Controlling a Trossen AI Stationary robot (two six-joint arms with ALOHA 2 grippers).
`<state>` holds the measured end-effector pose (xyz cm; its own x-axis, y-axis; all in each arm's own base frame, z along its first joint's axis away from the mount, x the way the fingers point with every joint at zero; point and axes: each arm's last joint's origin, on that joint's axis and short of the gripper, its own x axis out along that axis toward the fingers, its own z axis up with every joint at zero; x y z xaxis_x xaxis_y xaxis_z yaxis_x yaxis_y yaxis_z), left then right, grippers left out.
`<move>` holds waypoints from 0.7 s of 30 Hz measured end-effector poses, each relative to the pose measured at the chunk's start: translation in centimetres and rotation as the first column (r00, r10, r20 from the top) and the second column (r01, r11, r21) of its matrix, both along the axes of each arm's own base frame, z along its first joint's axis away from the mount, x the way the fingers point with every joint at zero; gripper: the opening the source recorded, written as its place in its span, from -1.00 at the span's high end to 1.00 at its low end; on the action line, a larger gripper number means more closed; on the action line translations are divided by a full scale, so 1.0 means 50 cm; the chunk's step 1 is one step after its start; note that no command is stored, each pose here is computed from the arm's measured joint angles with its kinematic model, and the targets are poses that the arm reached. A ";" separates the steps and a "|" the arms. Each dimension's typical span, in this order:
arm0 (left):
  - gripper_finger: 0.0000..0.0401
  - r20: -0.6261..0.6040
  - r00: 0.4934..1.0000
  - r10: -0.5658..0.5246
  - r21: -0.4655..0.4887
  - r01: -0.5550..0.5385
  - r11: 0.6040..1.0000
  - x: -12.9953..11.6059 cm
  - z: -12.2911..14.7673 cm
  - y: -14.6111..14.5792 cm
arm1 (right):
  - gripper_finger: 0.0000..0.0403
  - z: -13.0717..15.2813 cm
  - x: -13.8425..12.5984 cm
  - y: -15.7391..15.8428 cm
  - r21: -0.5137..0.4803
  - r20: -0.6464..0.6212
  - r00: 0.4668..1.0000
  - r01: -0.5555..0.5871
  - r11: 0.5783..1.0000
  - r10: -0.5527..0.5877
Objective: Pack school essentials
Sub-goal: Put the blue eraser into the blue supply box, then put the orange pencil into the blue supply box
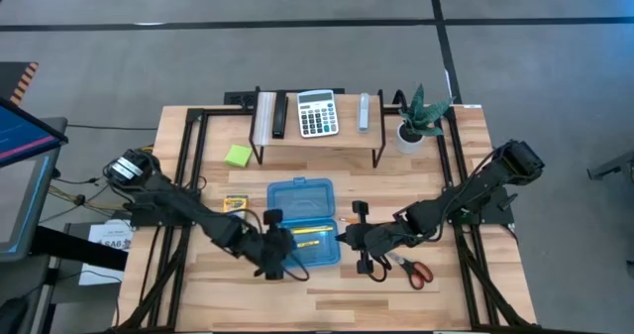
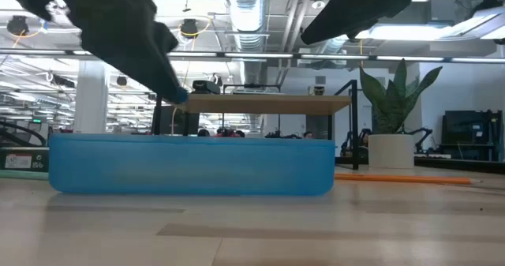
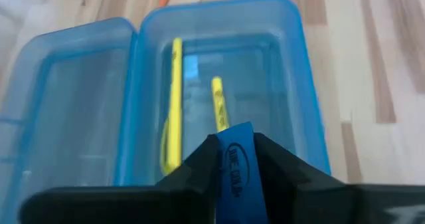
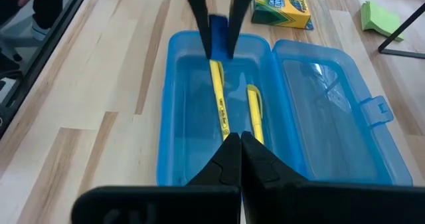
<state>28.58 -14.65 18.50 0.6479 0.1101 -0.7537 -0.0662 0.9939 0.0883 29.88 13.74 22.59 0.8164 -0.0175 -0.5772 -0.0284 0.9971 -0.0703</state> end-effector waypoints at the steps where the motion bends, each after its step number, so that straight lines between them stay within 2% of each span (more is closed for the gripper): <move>1: 0.59 0.000 1.000 0.005 -0.006 -0.005 1.000 0.006 -0.004 0.003 | 0.96 0.000 0.000 0.000 0.000 -0.001 1.000 0.000 1.000 0.000; 6: 0.24 -0.018 1.000 -0.011 0.000 0.011 1.000 0.016 -0.027 -0.001 | 0.96 -0.001 -0.002 0.003 -0.002 -0.008 1.000 -0.004 1.000 0.004; 10: 0.06 -0.034 0.999 -0.009 0.013 0.009 1.000 0.013 -0.031 -0.002 | 0.96 -0.002 -0.003 0.003 -0.006 -0.013 1.000 -0.006 1.000 0.006; 13: 0.01 -0.014 1.000 -0.003 0.038 0.004 0.999 0.008 -0.024 -0.006 | 0.96 -0.003 -0.003 0.001 -0.009 -0.017 1.000 -0.003 1.000 0.003; 17: 0.05 0.001 1.000 0.016 0.121 -0.016 0.993 -0.008 -0.017 -0.015 | 0.96 -0.007 -0.005 -0.004 -0.007 -0.042 0.999 0.013 1.000 -0.014; 21: 0.14 0.014 1.000 0.016 0.159 -0.018 0.987 -0.015 -0.017 -0.022 | 0.96 -0.020 -0.014 -0.014 0.077 -0.131 0.985 0.127 0.989 -0.116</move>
<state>27.84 -15.77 17.66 0.6545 0.2388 -0.7173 -0.0852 0.9661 0.2439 29.19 13.02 21.57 0.7322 -0.0587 -0.6785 0.0903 0.9959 0.0112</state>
